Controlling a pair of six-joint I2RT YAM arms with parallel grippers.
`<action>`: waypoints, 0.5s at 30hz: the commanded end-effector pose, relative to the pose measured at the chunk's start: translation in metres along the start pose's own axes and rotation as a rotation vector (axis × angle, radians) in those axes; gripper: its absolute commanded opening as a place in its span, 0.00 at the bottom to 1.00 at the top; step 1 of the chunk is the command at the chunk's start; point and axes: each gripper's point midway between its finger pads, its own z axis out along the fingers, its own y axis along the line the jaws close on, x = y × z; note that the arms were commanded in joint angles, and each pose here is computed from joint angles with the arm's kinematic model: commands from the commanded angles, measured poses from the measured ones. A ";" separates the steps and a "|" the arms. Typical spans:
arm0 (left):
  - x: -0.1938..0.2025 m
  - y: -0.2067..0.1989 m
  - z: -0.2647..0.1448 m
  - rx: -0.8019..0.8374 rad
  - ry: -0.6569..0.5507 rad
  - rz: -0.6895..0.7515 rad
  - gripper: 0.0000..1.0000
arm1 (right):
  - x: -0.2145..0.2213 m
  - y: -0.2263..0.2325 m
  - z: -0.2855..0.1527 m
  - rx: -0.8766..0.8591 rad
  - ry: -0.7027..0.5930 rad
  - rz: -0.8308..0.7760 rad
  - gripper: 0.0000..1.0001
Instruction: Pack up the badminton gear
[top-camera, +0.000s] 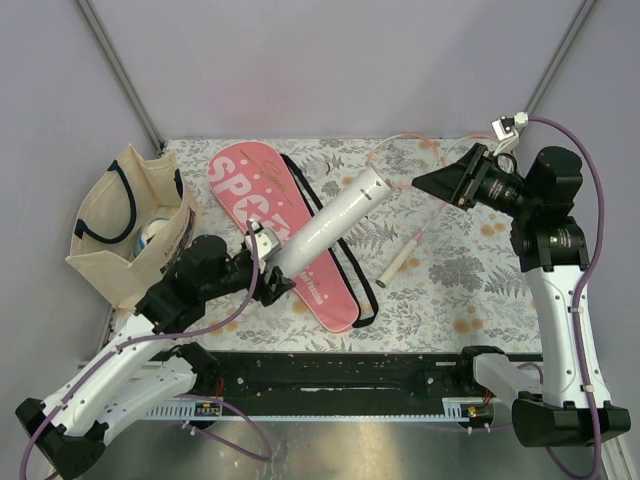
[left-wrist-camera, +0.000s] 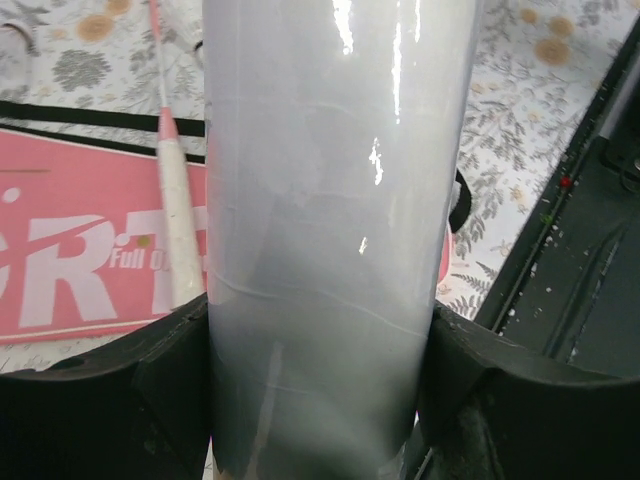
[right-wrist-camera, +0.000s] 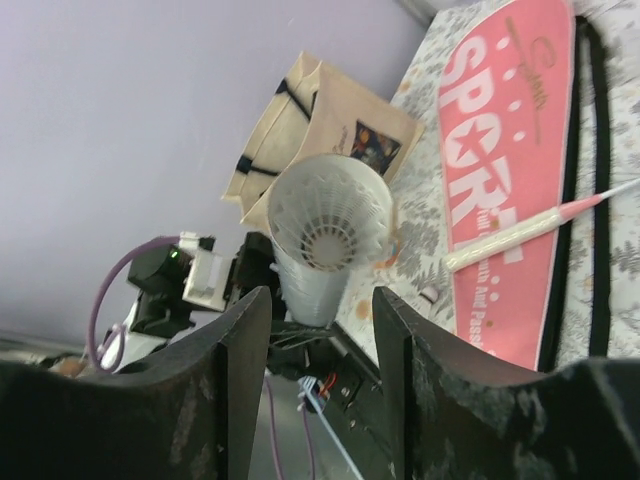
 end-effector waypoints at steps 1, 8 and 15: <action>-0.038 0.027 -0.020 -0.193 -0.153 -0.011 0.46 | -0.017 -0.016 -0.003 0.110 -0.136 -0.009 0.54; -0.078 0.046 -0.069 -0.385 -0.399 0.016 0.48 | 0.021 -0.096 0.016 0.307 -0.133 0.079 0.54; -0.098 0.047 -0.109 -0.464 -0.542 0.006 0.48 | 0.118 -0.127 0.087 0.361 0.105 -0.055 0.56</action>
